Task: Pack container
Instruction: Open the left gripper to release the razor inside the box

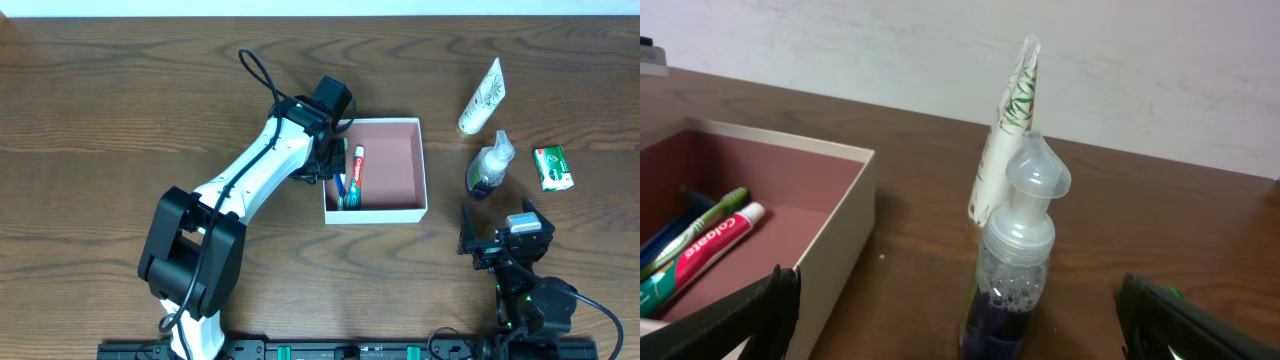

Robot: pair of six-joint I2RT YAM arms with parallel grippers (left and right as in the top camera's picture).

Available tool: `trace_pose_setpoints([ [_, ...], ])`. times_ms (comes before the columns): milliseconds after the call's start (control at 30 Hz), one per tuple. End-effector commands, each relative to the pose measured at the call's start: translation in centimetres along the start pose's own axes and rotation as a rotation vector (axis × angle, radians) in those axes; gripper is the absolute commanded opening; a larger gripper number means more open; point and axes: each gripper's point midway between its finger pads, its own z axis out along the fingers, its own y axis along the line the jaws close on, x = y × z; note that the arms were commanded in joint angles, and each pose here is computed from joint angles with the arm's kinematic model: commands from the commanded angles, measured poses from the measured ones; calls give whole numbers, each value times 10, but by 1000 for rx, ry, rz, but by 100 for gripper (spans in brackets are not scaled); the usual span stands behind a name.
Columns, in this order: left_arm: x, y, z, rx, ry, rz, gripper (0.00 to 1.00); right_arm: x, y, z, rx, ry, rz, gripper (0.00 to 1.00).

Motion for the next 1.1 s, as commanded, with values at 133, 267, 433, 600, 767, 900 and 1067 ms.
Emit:
trace_pose_setpoints([
  [133, 2, 3, 3, -8, 14, 46, 6, 1, 3, 0, -11, -2, -13, 99],
  [267, 2, 3, 3, -8, 14, 45, 6, 1, 3, 0, -11, -2, -13, 99],
  [433, 2, 3, 3, -8, 14, 45, 17, 1, 3, 0, -11, -2, -13, 99],
  [600, 2, 3, 3, -8, 13, 14, 17, 1, 3, 0, -11, -2, -13, 99],
  [767, 2, 3, 3, -8, 13, 0, 14, 1, 3, 0, -11, -2, -13, 99],
  [900, 1, 2, 3, -5, 7, -28, 6, 1, 3, 0, -11, -2, -13, 99],
  [1067, 0, 1, 3, -3, 4, -33, 6, 1, 3, 0, -11, -2, -13, 99],
])
